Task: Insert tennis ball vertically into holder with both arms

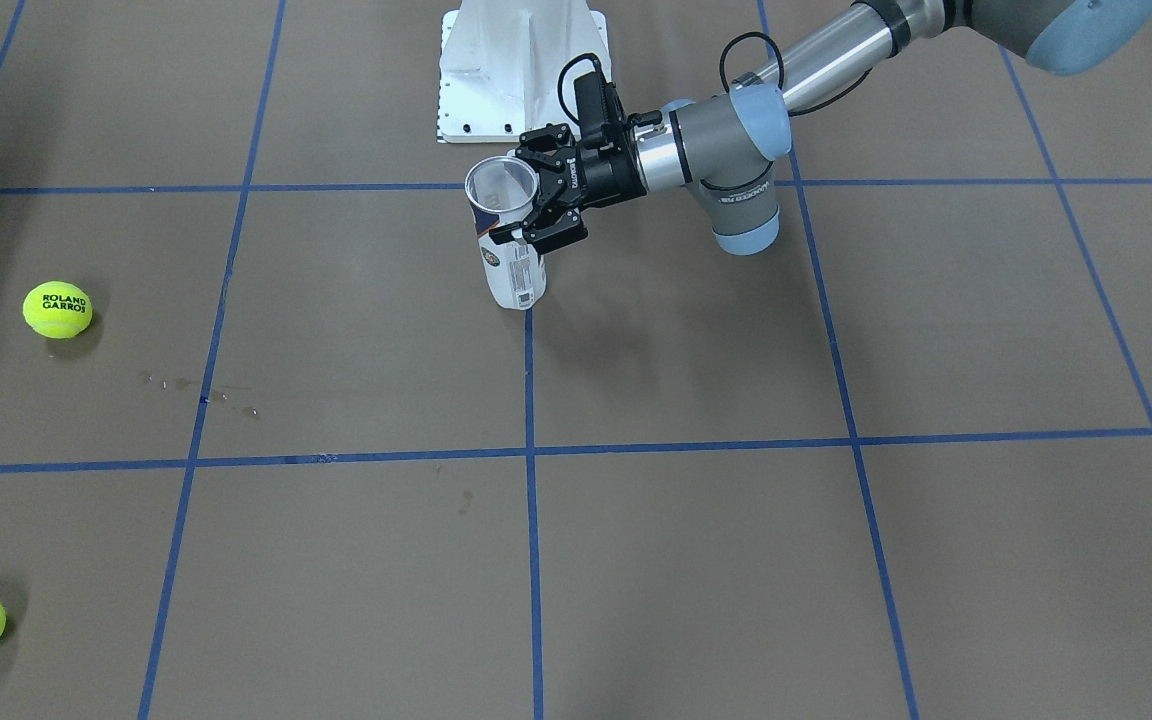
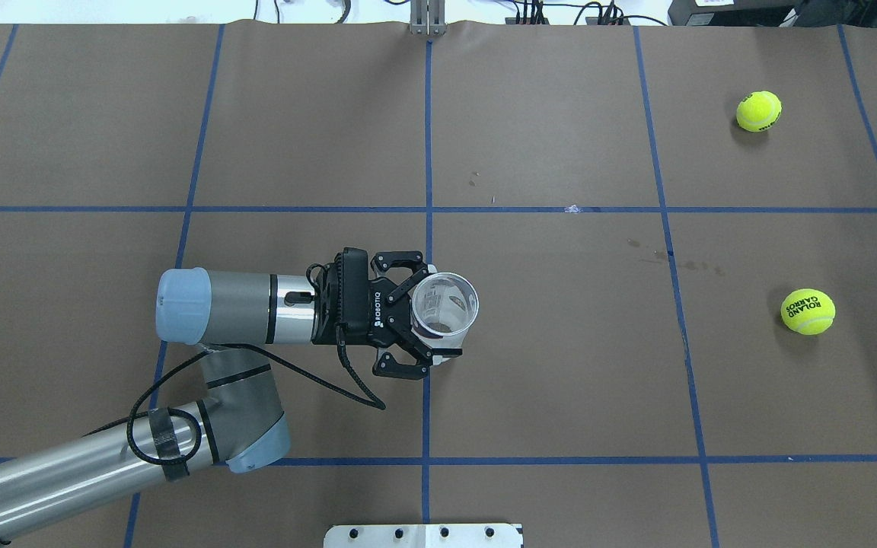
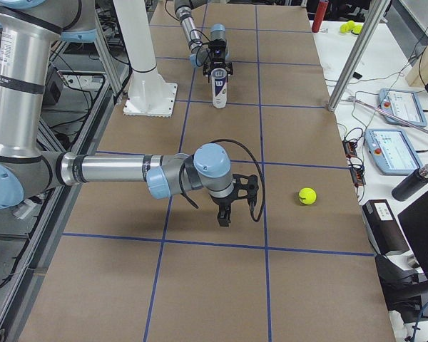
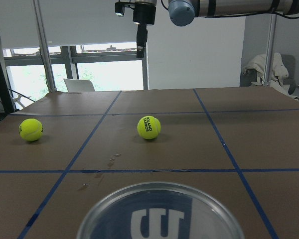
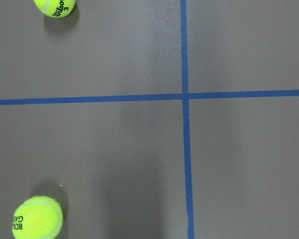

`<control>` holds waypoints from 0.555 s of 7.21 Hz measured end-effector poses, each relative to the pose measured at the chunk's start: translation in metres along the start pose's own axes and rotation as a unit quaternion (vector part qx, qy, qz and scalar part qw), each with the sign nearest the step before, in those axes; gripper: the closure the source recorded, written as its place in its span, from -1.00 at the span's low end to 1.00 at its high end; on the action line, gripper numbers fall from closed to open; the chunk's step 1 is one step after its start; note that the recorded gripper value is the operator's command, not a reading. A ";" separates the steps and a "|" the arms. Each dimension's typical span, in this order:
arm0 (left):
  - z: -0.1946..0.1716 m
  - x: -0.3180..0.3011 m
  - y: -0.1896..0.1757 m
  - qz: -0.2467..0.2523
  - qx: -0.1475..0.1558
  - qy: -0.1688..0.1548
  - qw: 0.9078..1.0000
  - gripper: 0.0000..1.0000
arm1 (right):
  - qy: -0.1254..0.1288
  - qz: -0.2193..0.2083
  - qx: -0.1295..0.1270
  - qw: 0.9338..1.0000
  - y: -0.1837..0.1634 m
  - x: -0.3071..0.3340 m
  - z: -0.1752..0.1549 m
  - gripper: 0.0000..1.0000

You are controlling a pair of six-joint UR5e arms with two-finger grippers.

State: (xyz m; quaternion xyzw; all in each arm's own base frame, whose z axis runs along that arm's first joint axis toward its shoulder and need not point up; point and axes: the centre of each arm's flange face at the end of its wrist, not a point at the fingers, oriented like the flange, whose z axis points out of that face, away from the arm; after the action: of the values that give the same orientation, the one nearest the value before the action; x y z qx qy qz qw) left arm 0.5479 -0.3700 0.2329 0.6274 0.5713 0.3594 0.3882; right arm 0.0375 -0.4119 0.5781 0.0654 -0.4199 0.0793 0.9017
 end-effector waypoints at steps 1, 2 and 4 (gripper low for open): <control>-0.001 -0.001 0.000 0.000 0.000 -0.001 1.000 -0.97 | 0.004 0.018 -0.003 1.000 0.001 -0.032 0.004 -0.98; -0.001 -0.002 0.000 0.001 0.000 -0.002 1.000 -0.97 | 0.008 0.032 -0.001 0.999 0.005 -0.068 0.015 -0.98; -0.002 -0.003 -0.001 0.002 0.000 -0.002 1.000 -0.97 | 0.016 0.045 0.018 0.999 0.019 -0.130 0.056 -1.00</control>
State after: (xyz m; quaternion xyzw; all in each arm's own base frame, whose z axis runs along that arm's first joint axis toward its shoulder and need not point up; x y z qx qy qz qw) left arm 0.5458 -0.3729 0.2332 0.6294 0.5693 0.3586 0.3888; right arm -0.0909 -0.4149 0.5148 0.0617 -0.4065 0.1281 0.9025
